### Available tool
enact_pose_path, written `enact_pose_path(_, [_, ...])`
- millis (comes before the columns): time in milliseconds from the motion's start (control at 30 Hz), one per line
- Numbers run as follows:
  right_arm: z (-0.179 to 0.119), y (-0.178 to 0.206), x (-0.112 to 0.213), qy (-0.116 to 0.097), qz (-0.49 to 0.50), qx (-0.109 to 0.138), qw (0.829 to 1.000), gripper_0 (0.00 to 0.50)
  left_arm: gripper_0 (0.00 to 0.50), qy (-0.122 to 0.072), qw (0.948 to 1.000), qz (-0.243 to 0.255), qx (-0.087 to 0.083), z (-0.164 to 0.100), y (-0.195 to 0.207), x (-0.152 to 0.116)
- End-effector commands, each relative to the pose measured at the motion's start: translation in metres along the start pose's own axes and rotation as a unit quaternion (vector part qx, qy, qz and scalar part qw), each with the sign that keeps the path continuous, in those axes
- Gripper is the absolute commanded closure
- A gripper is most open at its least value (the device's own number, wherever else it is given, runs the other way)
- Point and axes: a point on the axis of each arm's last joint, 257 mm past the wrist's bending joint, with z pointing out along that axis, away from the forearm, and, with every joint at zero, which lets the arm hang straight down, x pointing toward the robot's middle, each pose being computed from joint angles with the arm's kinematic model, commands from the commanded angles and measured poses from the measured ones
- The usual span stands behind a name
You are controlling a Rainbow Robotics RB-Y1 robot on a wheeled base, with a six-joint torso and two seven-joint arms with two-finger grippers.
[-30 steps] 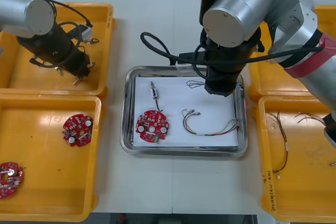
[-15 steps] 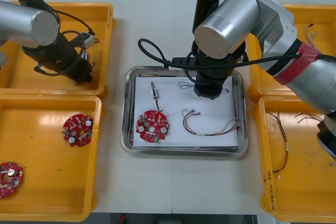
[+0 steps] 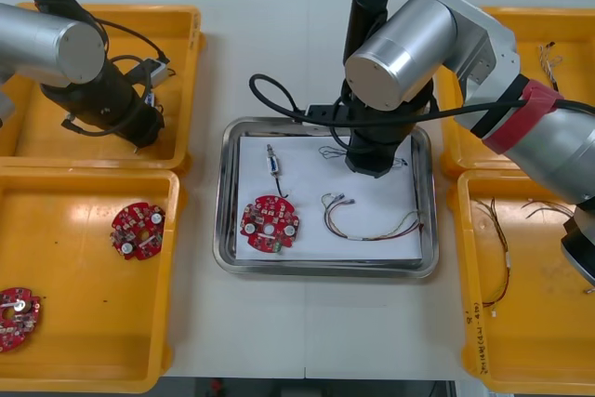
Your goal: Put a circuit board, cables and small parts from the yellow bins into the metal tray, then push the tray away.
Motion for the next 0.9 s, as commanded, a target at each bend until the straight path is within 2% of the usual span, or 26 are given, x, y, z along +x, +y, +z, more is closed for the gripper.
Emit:
enact_pose_path(33, [-0.008, -0.006, -0.016, -0.009, -0.003, 0.019, 1.0, 0.5, 0.5, 0.005, 0.9999, -0.012, 0.001, 0.009, -0.007, 0.004])
enact_pose_path(300, [-0.001, -0.001, -0.013, -0.006, 0.001, 0.015, 1.0, 0.5, 0.5, 0.0, 0.9998, -0.019, 0.002, 0.006, -0.005, 0.002])
enact_pose_path(533, [0.002, -0.001, -0.011, 0.001, -0.003, 0.02, 1.0, 0.5, 0.5, -0.007, 0.9994, -0.032, 0.011, -0.003, -0.004, -0.003])
enact_pose_path(567, [0.002, -0.002, -0.01, 0.002, -0.003, 0.02, 1.0, 0.485, 0.499, -0.007, 0.9993, -0.034, 0.012, -0.005, -0.003, -0.004])
enact_pose_path(633, [0.003, -0.001, -0.009, 0.003, -0.003, 0.02, 1.0, 0.414, 0.5, -0.007, 0.9991, -0.039, 0.015, -0.009, -0.001, -0.005])
enact_pose_path(667, [0.003, -0.001, -0.008, 0.004, -0.002, 0.02, 1.0, 0.414, 0.5, -0.007, 0.999, -0.04, 0.018, -0.011, -0.002, -0.005])
enact_pose_path(700, [0.002, -0.001, -0.009, 0.003, -0.003, 0.021, 1.0, 0.178, 0.5, -0.006, 0.999, -0.042, 0.018, -0.013, 0.0, -0.005])
enact_pose_path(733, [0.002, -0.002, -0.008, 0.003, -0.003, 0.02, 1.0, 0.065, 0.5, -0.006, 0.9989, -0.043, 0.019, -0.014, 0.0, -0.005])
enact_pose_path(767, [0.002, -0.002, -0.008, 0.003, -0.003, 0.02, 1.0, 0.009, 0.5, -0.006, 0.9988, -0.044, 0.02, -0.015, 0.0, -0.005])
enact_pose_path(900, [0.002, -0.001, -0.006, 0.002, 0.003, 0.015, 1.0, 0.0, 0.5, -0.012, 0.9986, -0.045, 0.023, -0.02, -0.001, -0.009])
